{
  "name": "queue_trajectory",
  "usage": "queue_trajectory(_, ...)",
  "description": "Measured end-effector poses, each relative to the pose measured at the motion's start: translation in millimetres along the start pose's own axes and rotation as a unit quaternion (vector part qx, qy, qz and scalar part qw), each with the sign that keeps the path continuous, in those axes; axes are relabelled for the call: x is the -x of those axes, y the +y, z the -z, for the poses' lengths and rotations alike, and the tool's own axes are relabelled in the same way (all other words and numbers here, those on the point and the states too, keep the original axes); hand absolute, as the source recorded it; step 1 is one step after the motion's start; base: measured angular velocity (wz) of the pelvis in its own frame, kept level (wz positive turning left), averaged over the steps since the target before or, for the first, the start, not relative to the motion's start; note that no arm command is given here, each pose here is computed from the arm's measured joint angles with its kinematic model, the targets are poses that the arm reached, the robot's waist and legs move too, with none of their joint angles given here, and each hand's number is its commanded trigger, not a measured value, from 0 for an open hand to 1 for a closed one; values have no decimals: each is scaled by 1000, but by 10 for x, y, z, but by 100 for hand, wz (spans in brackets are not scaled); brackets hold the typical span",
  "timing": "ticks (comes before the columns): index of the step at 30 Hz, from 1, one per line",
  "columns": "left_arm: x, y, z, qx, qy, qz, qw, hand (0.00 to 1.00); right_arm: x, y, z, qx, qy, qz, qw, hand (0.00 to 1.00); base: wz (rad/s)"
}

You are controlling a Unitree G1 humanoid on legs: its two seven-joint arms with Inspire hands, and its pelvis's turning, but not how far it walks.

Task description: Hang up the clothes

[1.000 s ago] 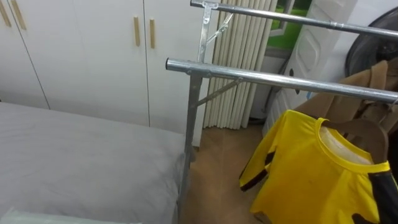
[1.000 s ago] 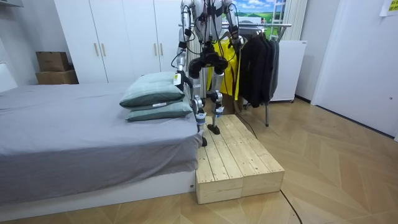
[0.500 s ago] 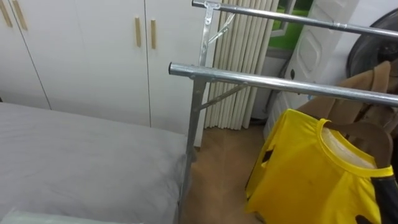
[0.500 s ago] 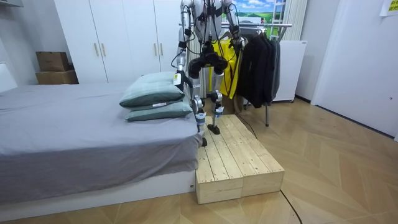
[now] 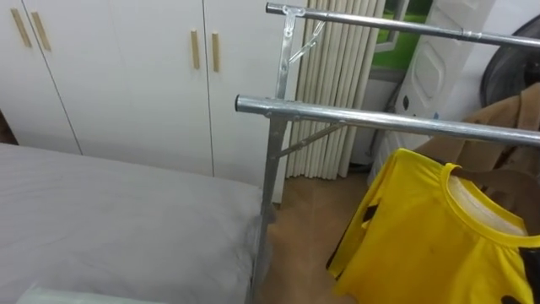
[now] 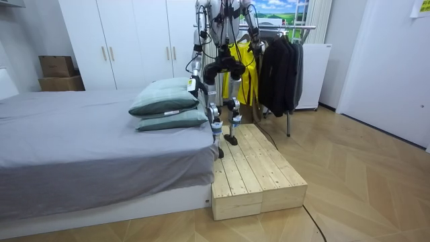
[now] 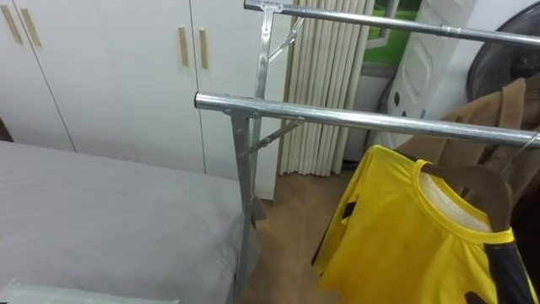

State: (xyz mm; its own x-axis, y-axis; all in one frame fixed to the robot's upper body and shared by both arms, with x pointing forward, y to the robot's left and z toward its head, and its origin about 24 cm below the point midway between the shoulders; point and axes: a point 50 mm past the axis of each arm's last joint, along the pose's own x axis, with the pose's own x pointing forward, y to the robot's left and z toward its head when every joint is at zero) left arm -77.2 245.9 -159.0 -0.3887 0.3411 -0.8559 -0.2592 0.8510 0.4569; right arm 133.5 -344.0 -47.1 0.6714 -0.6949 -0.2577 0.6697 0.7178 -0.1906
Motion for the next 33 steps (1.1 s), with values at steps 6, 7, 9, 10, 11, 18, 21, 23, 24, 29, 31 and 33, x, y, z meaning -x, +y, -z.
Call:
queue_trajectory(6, 6, -14, -10, -10, -3, -6, 1000, 0, 4, -15, 18, -1, 4, 8, 1000, 0, 7)
queue_trajectory(7, 6, -17, -11, -10, -4, -6, 1000, 0, 4, -16, 19, -1, 4, 9, 1000, 0, 10)
queue_trajectory(9, 7, -18, -16, -10, -5, -7, 1000, 0, 13, -11, 34, -7, 8, 15, 1000, 0, 8)
queue_trajectory(10, 7, -18, -17, -11, -6, -7, 1000, 0, 15, -10, 37, -7, 8, 17, 1000, 0, 7)
queue_trajectory(11, 8, -20, -17, -14, -6, -8, 1000, 0, 17, -10, 40, -6, 9, 20, 1000, 0, 5)
queue_trajectory(18, 11, -26, -25, -19, -14, -18, 1000, 0, 32, 78, 27, 41, -8, 26, 999, 0, 1)
queue_trajectory(21, 15, -48, -25, -9, -12, -16, 1000, 0, 79, 254, -11, 60, -28, 21, 998, 0, -7)
queue_trajectory(23, 16, -53, -23, 0, -10, -14, 1000, 0, 109, 387, -109, 77, -49, 16, 996, 0, -25)
queue_trajectory(24, 16, -54, -23, 3, -10, -13, 1000, 0, 147, 479, -152, 81, -60, 11, 995, 0, -29)
queue_trajectory(29, 13, -53, -24, 11, -16, -9, 1000, 0, 213, 591, -394, 101, -101, 7, 990, 0, -14)
queue_trajectory(31, 11, -56, -23, 12, -16, -3, 1000, 0, 228, 609, -479, 106, -115, 9, 988, 0, -23)
queue_trajectory(33, 9, -60, -37, 18, -28, 7, 999, 0, 286, 616, -624, 97, -138, 8, 986, 0, -25)
